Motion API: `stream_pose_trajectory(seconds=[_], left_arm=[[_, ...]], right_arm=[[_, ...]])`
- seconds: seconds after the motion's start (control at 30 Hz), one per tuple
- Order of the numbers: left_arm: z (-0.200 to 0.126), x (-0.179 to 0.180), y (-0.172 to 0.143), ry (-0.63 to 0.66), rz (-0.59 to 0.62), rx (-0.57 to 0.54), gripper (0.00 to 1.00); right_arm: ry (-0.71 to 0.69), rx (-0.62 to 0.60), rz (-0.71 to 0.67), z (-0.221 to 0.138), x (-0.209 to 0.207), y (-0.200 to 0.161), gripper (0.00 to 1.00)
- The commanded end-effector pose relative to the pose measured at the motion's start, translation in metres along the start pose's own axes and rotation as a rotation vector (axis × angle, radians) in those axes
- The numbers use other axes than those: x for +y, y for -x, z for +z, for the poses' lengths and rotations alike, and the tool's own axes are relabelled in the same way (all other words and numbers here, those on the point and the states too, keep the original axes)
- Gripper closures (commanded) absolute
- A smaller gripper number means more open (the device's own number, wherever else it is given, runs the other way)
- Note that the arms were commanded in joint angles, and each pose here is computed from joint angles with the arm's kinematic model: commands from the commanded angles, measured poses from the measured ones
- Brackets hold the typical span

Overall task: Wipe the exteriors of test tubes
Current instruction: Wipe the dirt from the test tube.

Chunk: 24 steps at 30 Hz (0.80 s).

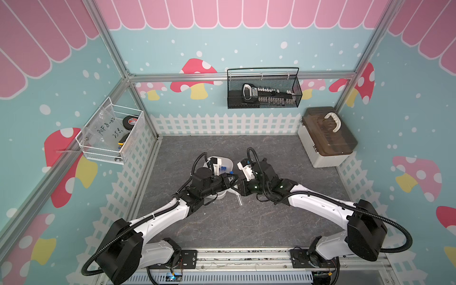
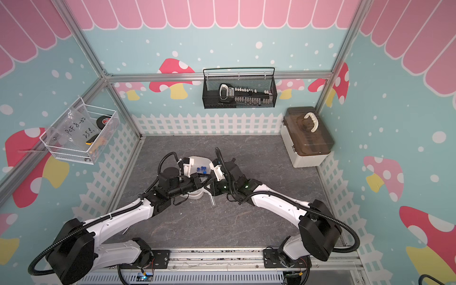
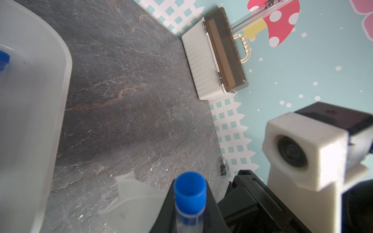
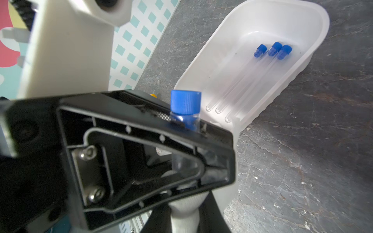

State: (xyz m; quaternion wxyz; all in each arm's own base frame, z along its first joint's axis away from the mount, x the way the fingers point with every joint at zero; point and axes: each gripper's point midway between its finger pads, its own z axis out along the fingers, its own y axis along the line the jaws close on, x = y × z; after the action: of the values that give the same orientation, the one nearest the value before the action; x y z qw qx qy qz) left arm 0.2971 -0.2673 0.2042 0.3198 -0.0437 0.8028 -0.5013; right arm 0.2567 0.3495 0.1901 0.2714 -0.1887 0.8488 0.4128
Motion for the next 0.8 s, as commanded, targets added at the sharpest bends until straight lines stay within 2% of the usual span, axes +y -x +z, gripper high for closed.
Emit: stream_pose_trajectory(seconds=[0.0,0.3,0.77], left_arm=[[-0.005,-0.007,0.002,-0.020,-0.016,-0.005,0.85],[-0.006,-0.004,0.009,-0.012,-0.016,-0.023,0.85],[-0.007,0.000,0.014,-0.001,-0.012,-0.033,0.85]], right_arm=[[0.011,-0.036,0.036,0.000,-0.005,-0.001,0.84],[0.033,0.056,0.083,0.001,0.006,-0.055,0.84],[0.048,0.078,0.118,0.001,0.022,-0.082,0.82]])
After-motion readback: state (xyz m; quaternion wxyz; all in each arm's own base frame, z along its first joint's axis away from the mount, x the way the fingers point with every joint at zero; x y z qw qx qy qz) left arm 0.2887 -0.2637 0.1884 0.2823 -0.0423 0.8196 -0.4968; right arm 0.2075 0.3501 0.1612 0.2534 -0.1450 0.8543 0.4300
